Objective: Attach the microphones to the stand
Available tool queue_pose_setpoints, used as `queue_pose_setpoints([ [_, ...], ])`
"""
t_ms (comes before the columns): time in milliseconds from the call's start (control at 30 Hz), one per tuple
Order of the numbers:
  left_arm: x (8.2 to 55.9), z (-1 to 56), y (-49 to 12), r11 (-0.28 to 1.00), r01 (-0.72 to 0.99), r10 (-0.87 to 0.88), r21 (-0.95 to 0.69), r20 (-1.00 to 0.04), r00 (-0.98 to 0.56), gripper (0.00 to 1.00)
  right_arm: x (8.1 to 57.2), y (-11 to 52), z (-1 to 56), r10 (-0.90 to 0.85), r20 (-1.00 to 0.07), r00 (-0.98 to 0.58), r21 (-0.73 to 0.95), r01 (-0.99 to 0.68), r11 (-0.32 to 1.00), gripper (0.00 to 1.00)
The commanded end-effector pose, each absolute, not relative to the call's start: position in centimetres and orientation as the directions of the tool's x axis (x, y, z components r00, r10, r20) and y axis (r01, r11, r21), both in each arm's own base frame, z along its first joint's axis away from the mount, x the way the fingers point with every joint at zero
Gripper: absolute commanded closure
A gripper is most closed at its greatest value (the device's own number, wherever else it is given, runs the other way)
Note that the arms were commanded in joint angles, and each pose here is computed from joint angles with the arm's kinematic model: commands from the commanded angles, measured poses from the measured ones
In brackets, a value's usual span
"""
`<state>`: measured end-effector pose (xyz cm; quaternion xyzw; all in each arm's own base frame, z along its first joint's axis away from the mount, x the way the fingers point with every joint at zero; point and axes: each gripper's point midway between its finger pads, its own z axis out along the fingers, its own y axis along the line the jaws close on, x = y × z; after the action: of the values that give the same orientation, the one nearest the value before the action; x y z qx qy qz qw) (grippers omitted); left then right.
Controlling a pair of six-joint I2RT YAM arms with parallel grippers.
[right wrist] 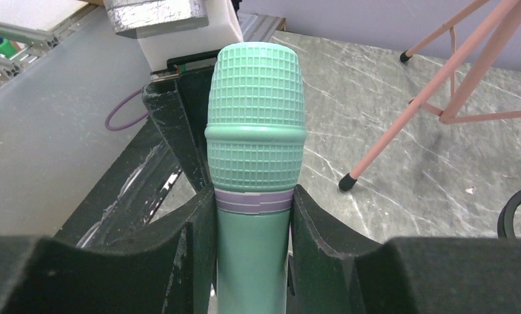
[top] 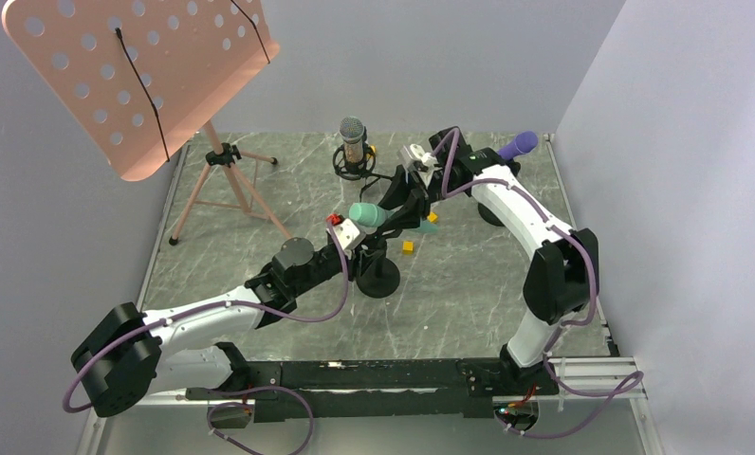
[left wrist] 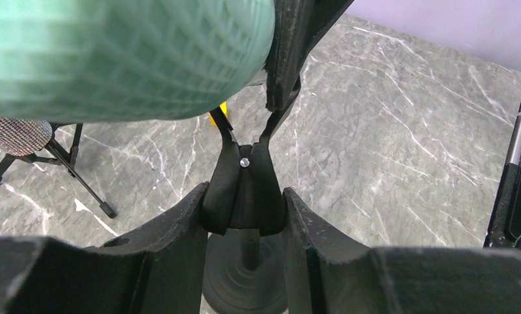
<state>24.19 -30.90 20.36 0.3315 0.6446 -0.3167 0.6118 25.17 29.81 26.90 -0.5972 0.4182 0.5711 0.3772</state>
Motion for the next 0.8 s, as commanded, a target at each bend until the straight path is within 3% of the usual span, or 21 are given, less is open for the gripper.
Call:
queue_pose_setpoints([
  [0,23.4,22.5,-31.3,0.546,0.838,-0.034,-0.014,-0.999,0.006,0.73,25.4,29.7,30.0,0.029,-0.998,0.051,-0.058,-0.92,-0.389,0.85],
  [200,23.4,22.5,-31.2,0.546,0.838,-0.041,-0.019,-0.999,0.004,0.73,25.4,29.8,31.6,0.077,-0.996,0.036,-0.063,-0.918,-0.391,0.81],
  [767,23.2,22.6,-31.3,0.537,0.843,-0.055,-0.029,-0.999,0.0,0.74,22.9,31.2,28.8,0.074,-0.997,0.001,-0.033,-0.898,-0.438,0.8],
])
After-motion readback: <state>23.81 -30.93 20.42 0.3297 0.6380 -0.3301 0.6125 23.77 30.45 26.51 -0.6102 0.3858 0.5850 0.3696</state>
